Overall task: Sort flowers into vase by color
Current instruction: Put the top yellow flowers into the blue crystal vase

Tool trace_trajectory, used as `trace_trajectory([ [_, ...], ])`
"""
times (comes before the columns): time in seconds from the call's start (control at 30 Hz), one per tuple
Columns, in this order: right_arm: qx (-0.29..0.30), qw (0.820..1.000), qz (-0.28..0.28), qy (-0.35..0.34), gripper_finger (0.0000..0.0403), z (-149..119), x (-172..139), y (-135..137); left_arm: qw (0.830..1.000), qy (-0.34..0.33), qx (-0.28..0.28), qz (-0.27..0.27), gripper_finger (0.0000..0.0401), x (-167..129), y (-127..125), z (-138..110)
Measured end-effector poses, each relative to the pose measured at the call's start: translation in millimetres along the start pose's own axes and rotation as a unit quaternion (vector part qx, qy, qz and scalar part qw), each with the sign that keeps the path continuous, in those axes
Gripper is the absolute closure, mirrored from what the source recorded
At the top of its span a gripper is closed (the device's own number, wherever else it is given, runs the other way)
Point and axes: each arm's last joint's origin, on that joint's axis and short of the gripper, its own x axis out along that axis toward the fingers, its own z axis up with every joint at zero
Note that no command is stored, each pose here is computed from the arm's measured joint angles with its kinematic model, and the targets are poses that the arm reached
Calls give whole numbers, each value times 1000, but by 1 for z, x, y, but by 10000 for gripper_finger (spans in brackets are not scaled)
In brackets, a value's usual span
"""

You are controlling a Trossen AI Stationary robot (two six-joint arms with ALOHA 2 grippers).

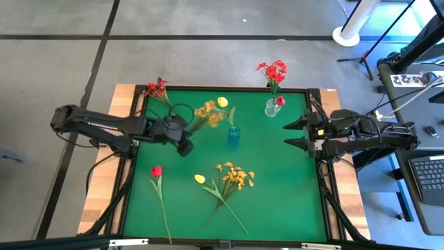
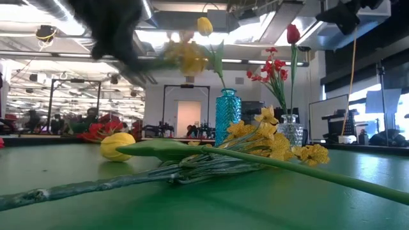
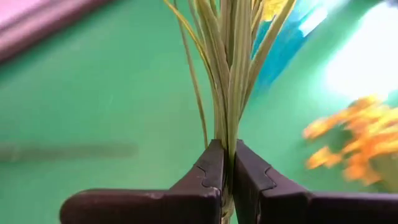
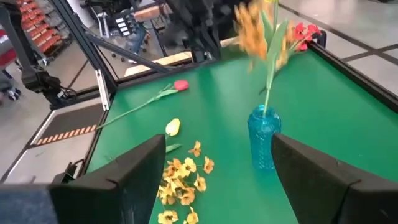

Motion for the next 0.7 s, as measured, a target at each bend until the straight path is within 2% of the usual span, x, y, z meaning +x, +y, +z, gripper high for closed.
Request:
trace_trajectory([
  [0.17,23,1000,5,3,111,0,0,0,995,-93,19,-43,395,-37,-20,26],
  [0.37,19,1000,8,5,111,-1,0,0,980,-198,1,-15,396,-74,-25,37],
  [0.47,15,1000,8,3,111,0,0,1,969,-247,-2,-31,396,-85,-32,42],
  [0.57,11,1000,9,-1,111,1,0,1,948,-304,22,-97,396,-95,-48,50],
  [0.7,8,1000,11,-6,111,2,0,1,903,-374,91,-189,395,-96,-68,52],
])
